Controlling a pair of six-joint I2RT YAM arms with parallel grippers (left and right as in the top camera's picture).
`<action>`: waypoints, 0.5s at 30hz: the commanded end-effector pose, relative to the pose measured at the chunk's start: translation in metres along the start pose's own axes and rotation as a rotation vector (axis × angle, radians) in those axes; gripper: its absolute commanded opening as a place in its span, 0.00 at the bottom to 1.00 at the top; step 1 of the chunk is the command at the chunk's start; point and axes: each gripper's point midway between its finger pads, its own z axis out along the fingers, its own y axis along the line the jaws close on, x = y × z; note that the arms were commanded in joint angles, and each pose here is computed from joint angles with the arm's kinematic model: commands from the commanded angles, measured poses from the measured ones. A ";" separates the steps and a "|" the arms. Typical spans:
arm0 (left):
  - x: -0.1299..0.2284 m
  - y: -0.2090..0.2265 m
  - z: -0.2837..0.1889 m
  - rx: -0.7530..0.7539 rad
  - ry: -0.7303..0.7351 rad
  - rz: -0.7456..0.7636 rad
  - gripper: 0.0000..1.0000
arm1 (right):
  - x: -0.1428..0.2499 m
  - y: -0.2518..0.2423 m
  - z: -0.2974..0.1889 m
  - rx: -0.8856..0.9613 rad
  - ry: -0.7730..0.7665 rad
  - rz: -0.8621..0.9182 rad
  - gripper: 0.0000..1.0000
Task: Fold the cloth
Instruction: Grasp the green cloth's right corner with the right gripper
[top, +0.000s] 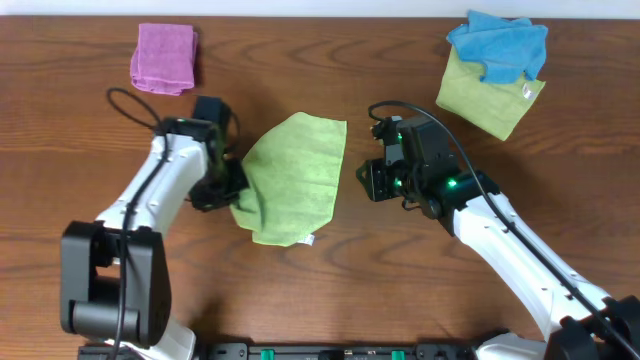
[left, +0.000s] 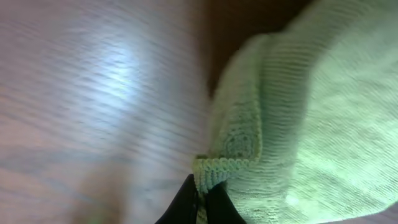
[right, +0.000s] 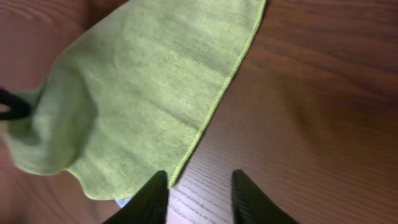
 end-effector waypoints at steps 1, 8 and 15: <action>-0.007 -0.002 -0.001 -0.051 -0.059 -0.017 0.06 | 0.002 0.010 -0.001 -0.044 0.008 -0.010 0.26; -0.013 0.011 -0.002 -0.116 -0.093 -0.048 0.06 | -0.014 0.014 0.002 -0.061 -0.054 -0.028 0.02; -0.016 0.013 -0.003 -0.129 -0.110 -0.049 0.06 | -0.034 0.009 0.035 -0.071 -0.120 -0.047 0.02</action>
